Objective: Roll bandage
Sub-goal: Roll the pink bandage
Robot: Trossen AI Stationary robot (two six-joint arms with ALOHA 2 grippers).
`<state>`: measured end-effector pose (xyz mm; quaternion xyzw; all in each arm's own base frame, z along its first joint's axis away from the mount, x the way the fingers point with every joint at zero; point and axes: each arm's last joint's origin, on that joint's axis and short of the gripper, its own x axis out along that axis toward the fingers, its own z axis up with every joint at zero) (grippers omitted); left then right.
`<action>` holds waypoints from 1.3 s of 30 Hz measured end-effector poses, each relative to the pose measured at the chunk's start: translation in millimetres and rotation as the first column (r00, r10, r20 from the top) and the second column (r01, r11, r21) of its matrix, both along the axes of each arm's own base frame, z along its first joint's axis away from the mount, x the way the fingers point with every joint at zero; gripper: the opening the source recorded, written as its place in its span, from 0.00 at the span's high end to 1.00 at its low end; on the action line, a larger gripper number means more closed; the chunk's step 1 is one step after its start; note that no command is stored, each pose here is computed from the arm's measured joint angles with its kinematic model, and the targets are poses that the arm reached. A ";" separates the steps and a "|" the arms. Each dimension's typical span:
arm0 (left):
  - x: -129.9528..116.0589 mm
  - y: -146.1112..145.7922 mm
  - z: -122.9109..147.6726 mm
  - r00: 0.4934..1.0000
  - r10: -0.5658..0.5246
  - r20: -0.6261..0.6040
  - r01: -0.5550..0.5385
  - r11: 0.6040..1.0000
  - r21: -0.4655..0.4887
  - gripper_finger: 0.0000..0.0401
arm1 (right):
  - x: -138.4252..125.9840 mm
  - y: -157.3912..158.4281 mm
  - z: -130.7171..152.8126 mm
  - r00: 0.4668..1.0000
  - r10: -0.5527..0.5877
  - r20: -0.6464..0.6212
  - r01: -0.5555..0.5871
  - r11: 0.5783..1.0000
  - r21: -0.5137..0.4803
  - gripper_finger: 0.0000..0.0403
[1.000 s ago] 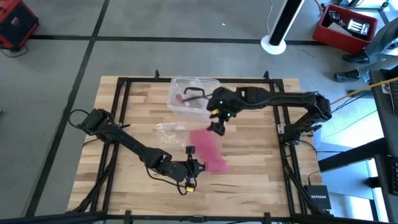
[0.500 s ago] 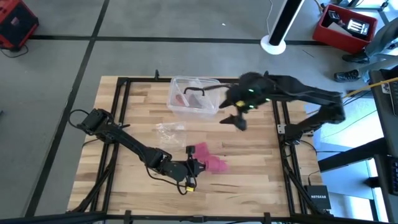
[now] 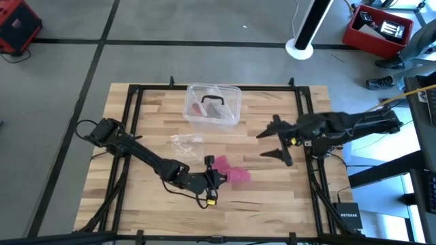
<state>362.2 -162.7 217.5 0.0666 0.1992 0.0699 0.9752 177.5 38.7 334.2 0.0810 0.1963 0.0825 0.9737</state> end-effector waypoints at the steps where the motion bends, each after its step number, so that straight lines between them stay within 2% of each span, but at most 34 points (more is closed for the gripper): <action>1: 0.0 0.0 0.0 1.000 0.003 0.001 -0.003 1.000 -0.006 0.97 | -1.3 2.8 -7.1 1.000 0.003 0.018 -0.003 1.000 0.018 0.16; 5: 0.0 -0.1 0.0 1.000 0.009 0.004 -0.009 1.000 -0.022 0.97 | 0.9 14.2 -33.6 0.999 0.029 0.041 -0.031 0.997 0.068 0.16; 9: 0.0 -0.1 0.3 1.000 0.009 0.006 -0.009 1.000 -0.023 0.97 | 10.9 19.0 -61.8 0.999 0.026 -0.047 -0.022 0.997 0.073 0.16; 12: 0.6 1.3 0.3 1.000 0.018 0.008 -0.018 0.999 -0.034 0.97 | 19.7 21.7 -67.4 0.998 0.014 -0.068 -0.006 0.993 0.116 0.16; 17: 1.0 2.0 0.6 1.000 0.022 0.010 -0.021 0.999 -0.039 0.97 | 34.2 33.3 -64.8 0.990 0.138 0.039 -0.142 0.982 0.127 0.16; 22: -1.1 2.2 6.9 1.000 -0.010 0.015 0.010 0.999 -0.037 0.97 | 40.4 44.7 -67.3 0.981 0.176 0.076 -0.183 0.979 0.090 0.16; 27: -13.8 8.3 38.1 0.997 -0.068 0.046 0.070 0.997 -0.031 0.99 | 39.3 52.3 -63.9 0.982 0.140 0.129 -0.146 0.989 0.038 0.16; 33: -17.9 18.3 47.0 0.997 -0.080 0.021 0.079 0.997 0.023 0.99 | 41.5 53.5 -42.2 0.920 0.132 0.368 -0.109 0.991 -0.083 0.16; 35: -15.2 24.2 48.7 0.998 -0.060 0.036 0.060 0.998 0.014 0.99 | 43.2 53.2 -40.1 0.918 0.132 0.374 -0.085 0.987 -0.138 0.16; 39: -12.8 30.4 48.7 0.999 -0.031 0.040 0.031 0.999 -0.008 0.98 | 45.1 55.9 -41.9 0.920 0.152 0.361 -0.096 0.981 -0.169 0.17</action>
